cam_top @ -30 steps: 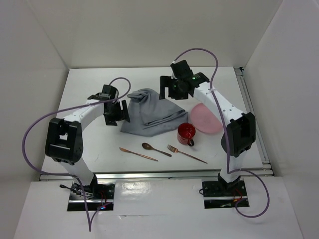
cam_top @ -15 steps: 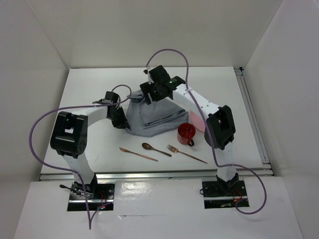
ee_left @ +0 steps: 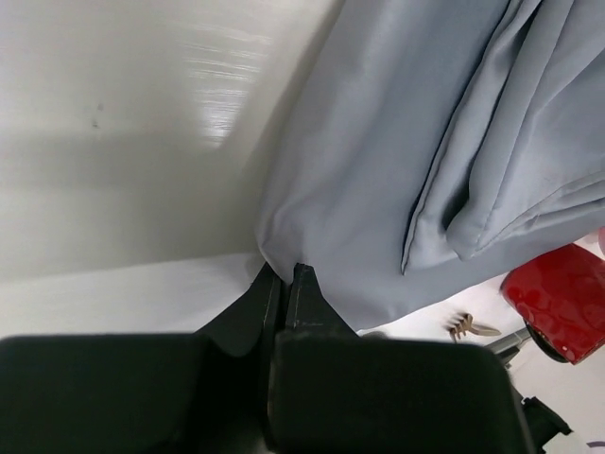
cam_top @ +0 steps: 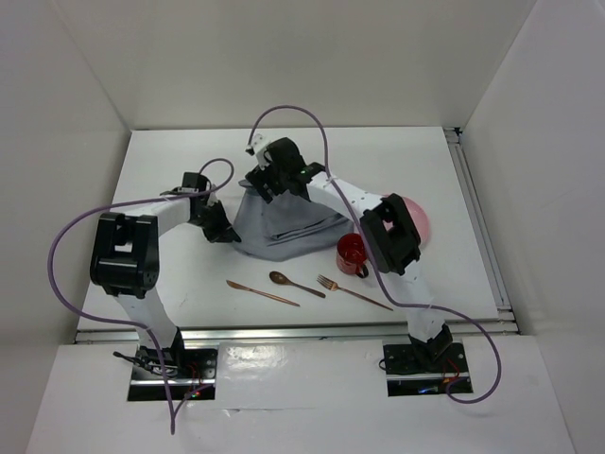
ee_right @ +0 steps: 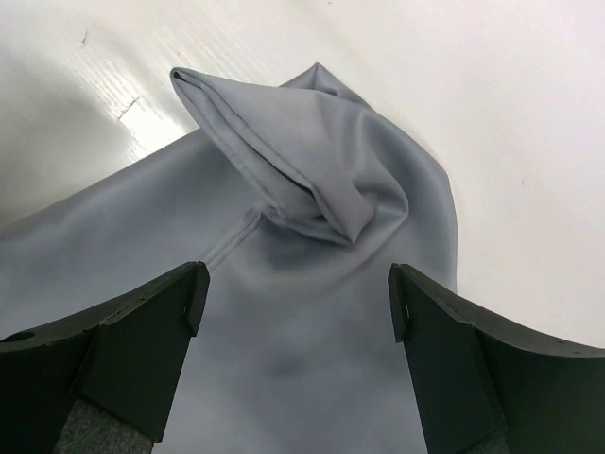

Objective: Set the dinner table for one person

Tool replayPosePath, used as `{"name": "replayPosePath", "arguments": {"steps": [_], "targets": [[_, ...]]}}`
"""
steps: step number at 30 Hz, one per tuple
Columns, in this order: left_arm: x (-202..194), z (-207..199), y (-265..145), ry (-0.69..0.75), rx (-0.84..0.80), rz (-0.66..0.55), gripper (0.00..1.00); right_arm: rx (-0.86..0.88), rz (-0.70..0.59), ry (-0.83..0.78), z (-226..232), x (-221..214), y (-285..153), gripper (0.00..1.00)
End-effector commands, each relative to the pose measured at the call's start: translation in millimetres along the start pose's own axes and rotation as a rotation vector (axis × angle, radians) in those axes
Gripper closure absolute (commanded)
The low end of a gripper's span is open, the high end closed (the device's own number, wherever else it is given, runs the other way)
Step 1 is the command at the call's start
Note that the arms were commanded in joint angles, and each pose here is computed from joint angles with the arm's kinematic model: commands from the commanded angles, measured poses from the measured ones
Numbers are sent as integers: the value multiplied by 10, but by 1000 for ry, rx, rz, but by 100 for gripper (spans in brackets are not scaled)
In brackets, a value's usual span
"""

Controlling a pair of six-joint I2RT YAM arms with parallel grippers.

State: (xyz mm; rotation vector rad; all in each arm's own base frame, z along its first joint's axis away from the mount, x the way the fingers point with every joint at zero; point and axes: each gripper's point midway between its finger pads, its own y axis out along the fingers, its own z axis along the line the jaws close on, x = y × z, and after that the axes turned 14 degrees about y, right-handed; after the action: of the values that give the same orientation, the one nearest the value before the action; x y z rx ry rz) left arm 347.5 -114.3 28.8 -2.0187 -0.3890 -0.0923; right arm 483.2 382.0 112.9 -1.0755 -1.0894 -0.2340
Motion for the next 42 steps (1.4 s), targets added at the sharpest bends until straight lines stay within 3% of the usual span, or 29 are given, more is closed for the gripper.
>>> {"name": "replayPosePath", "arguments": {"steps": [1,8,12,28,31,38,42], "targets": [[152,-115,-97,59,-50,-13,100,57,-155,-103,153,432,83,11],[250,-182,-149,63,-79,-8,100,60,-231,-94,176,655,226,14],[251,-233,-143,63,-109,2,100,74,-220,-75,202,568,410,15],[482,-241,-350,47,-153,-44,100,118,-235,-13,235,535,715,32],[543,-233,-406,56,-154,-66,100,106,-245,-12,215,560,714,46],[621,-276,-572,66,-172,-97,100,60,-304,17,92,791,677,96],[669,-303,-660,65,-181,-110,100,56,-306,42,37,828,635,100]]}}
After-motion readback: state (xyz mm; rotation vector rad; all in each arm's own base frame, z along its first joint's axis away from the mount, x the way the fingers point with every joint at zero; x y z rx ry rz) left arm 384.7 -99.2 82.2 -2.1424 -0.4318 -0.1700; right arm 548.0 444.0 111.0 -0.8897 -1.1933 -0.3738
